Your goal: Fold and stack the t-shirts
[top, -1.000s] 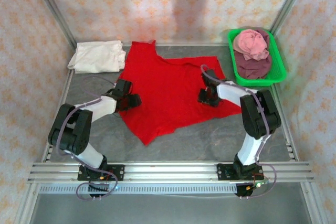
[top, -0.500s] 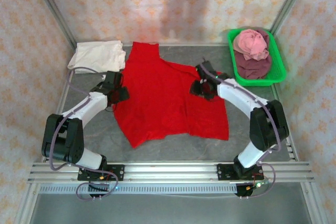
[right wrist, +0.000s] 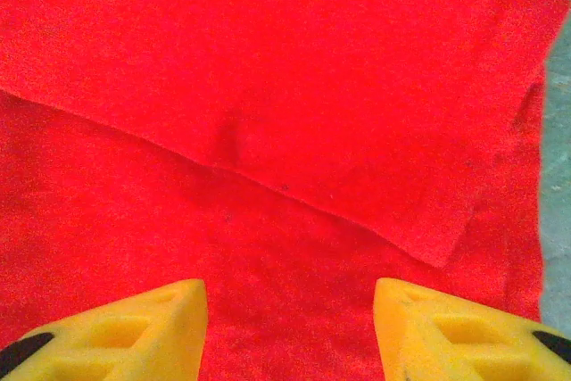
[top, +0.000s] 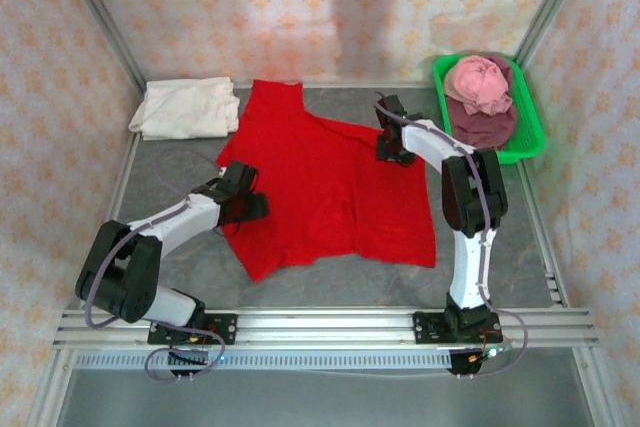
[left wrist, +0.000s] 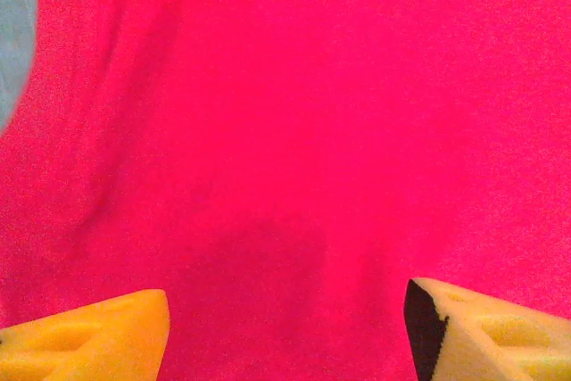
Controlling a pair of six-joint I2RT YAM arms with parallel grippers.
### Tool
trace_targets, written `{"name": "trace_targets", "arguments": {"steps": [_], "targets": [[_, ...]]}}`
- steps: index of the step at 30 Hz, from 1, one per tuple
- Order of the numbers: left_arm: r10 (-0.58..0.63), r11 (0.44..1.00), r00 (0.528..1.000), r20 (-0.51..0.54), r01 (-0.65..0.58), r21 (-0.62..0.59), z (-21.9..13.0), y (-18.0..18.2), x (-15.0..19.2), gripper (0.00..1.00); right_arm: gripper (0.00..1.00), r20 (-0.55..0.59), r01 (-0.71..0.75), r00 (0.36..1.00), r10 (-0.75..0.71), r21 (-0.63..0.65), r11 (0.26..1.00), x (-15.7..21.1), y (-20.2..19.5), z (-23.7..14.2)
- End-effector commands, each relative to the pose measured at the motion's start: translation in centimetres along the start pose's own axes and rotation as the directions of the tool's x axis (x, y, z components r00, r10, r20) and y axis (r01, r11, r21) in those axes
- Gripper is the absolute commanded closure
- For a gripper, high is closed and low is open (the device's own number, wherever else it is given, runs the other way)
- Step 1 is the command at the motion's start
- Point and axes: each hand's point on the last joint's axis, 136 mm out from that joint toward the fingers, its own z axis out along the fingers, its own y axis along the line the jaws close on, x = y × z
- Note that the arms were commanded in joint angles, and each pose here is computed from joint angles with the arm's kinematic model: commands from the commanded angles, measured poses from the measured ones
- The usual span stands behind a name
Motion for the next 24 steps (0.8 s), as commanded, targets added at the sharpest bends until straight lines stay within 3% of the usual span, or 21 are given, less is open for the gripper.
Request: {"name": "trace_targets", "arguments": {"steps": [1,4,10,12,15,17,24], "targets": [[-0.109,0.994,0.993,0.035,0.11,-0.013,0.7,1.6,-1.0,0.31,0.51,0.033,0.055,0.998,-0.058,0.077,0.995,-1.7,-1.1,-0.6],[-0.189,0.982,0.982,0.027,0.189,-0.003,1.1,3.4,-1.5,0.32,0.64,0.019,0.07,0.997,-0.072,0.081,0.994,-2.0,-1.1,0.3],[-0.164,0.978,0.984,0.066,0.171,-0.121,0.1,6.5,-2.4,0.32,0.81,0.036,0.068,0.997,-0.072,0.079,0.995,-2.8,-0.9,0.6],[-0.18,0.973,0.98,0.079,0.189,-0.133,-0.2,7.4,-2.6,0.32,0.8,0.033,0.074,0.996,-0.077,0.077,0.994,-3.0,-0.8,0.4],[-0.198,0.969,0.976,0.09,0.209,-0.134,-0.3,8.2,-3.2,0.32,0.64,0.03,0.104,0.994,-0.106,0.053,0.993,-2.9,-0.6,-0.2],[-0.195,0.966,0.977,0.085,0.207,-0.155,-0.4,8.7,-3.4,0.32,0.6,0.022,0.133,0.991,-0.135,0.078,0.988,-2.5,-1.2,-0.8],[-0.223,0.964,0.972,0.076,0.231,-0.132,-0.2,9.1,-4.1,0.32,0.61,-0.052,0.359,0.933,-0.356,0.15,0.921,-1.2,-3.2,-1.1]]}}
